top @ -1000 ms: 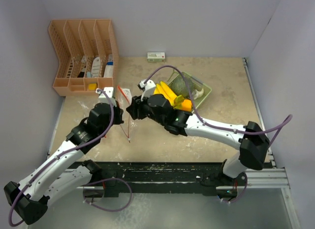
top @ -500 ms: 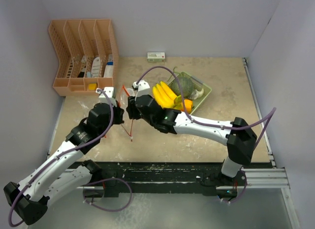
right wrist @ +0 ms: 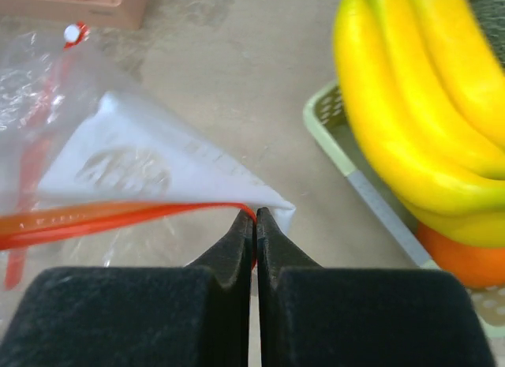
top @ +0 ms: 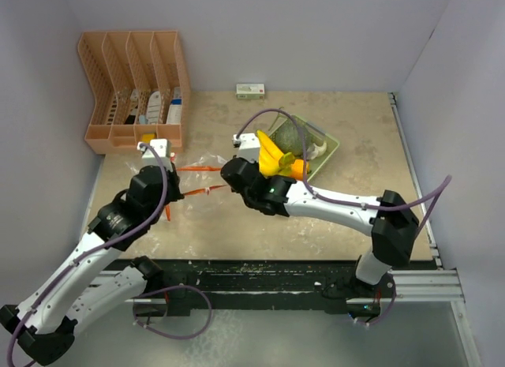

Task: Place the food in the zip-top bag and seal the zipper
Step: Open the zipper of the food storage bag.

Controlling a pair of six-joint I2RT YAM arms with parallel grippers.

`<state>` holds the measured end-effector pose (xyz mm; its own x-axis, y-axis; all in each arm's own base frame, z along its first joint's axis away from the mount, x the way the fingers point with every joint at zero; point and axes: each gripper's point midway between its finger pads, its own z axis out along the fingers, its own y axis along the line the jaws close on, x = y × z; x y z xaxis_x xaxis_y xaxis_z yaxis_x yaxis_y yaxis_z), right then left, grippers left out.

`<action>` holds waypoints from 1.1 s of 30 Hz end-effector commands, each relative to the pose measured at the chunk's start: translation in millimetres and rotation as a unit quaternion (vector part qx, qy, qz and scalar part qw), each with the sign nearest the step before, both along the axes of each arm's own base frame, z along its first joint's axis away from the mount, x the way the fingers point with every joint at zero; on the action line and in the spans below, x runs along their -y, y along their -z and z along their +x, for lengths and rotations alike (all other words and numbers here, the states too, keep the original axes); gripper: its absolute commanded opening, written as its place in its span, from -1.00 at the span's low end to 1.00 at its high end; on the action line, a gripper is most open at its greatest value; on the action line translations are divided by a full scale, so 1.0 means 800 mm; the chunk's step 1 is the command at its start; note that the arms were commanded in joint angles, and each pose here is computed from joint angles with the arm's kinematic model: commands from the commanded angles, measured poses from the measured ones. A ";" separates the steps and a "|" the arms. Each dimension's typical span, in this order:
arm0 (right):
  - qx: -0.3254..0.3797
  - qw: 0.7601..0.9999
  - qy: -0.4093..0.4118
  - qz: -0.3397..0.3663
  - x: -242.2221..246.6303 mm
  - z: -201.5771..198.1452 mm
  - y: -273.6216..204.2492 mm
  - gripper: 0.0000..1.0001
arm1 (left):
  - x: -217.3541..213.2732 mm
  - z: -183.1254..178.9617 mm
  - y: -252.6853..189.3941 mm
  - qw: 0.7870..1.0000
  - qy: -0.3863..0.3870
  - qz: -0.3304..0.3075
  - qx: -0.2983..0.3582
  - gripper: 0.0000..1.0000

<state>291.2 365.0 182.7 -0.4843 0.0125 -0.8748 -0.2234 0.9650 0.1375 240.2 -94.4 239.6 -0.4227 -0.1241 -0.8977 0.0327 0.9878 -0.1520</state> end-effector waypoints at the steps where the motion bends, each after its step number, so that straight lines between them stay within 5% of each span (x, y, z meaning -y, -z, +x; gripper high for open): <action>1: 0.025 0.995 0.099 -0.014 0.072 0.019 -0.018 -1.00 | -0.057 -0.009 -0.017 0.994 -0.089 0.063 -0.002 -1.00; 8: 0.009 0.996 0.086 -0.006 0.068 0.020 0.001 -1.00 | -0.093 -0.019 -0.038 0.984 -0.145 0.100 0.007 -1.00; 14: 0.007 0.997 -0.057 0.056 -0.003 0.007 -0.003 -1.00 | -0.052 -0.002 -0.028 0.995 -0.090 0.047 0.021 -1.00; 19: 0.007 0.993 -0.090 0.073 -0.031 0.009 0.001 -0.98 | -0.025 0.019 0.014 0.996 -0.090 0.017 0.002 -1.00; 28: 0.017 0.992 -0.091 0.082 -0.034 0.011 -0.008 0.14 | 0.002 0.050 0.047 0.997 -0.074 0.027 -0.010 -1.00; 33: 0.031 0.992 -0.081 0.087 -0.011 0.005 -0.033 0.43 | 0.009 0.056 0.058 0.997 -0.069 0.031 -0.016 -1.00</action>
